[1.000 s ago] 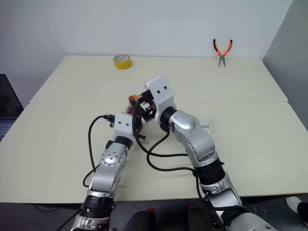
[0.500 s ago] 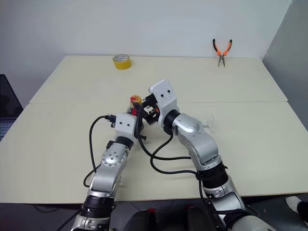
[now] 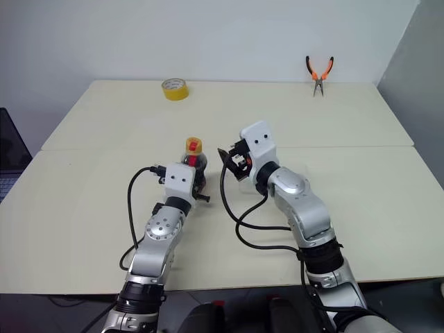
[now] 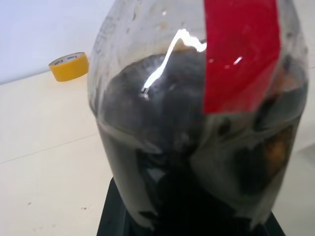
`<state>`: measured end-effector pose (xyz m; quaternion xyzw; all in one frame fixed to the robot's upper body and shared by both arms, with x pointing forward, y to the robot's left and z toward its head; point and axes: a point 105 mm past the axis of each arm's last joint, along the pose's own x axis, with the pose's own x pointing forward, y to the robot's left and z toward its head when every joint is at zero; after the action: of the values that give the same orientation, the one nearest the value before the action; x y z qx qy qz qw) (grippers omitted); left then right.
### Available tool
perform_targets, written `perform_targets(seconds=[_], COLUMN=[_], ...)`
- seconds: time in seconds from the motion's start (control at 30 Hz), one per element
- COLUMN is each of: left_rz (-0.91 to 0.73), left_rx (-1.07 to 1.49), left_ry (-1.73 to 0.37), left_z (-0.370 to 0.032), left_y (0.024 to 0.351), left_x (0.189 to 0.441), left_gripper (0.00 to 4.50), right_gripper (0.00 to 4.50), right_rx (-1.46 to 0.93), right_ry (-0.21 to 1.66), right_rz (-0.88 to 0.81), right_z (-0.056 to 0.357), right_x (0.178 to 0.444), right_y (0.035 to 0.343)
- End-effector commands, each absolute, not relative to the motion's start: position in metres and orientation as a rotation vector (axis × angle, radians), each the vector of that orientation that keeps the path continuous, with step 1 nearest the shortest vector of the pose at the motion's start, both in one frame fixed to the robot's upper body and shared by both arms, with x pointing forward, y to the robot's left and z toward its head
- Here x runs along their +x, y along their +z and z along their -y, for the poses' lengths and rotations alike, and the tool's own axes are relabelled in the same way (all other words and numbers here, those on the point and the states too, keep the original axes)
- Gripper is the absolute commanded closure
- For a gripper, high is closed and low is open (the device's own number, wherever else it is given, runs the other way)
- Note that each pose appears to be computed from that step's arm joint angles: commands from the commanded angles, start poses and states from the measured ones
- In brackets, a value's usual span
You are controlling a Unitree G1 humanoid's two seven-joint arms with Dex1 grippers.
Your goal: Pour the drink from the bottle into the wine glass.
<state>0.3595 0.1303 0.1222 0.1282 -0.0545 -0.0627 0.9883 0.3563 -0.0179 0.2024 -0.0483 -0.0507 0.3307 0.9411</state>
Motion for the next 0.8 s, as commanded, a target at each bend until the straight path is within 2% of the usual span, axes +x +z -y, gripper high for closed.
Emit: perform_targets(seconds=[0.03,0.3,0.53,0.8], left_rz=[0.201,0.200,0.201,0.203], left_rx=[0.257,0.258,0.260,0.261], left_ry=[-0.129,-0.133,-0.132,-0.125], left_z=[-0.127,-0.126,-0.126,-0.127], left_y=[0.146,0.145,0.146,0.146], left_x=[0.359,0.359,0.360,0.359], left_gripper=[3.74,3.74,3.74,3.74], right_gripper=[0.89,0.89,0.89,0.89], right_rx=[-0.064,0.108,0.102,0.064], right_ry=[0.707,0.915,0.905,0.874], right_rz=[0.166,0.145,0.120,0.120], right_z=[0.018,-0.022,-0.045,-0.050], right_x=[0.348,0.321,0.331,0.343], right_y=[0.222,0.247,0.246,0.239])
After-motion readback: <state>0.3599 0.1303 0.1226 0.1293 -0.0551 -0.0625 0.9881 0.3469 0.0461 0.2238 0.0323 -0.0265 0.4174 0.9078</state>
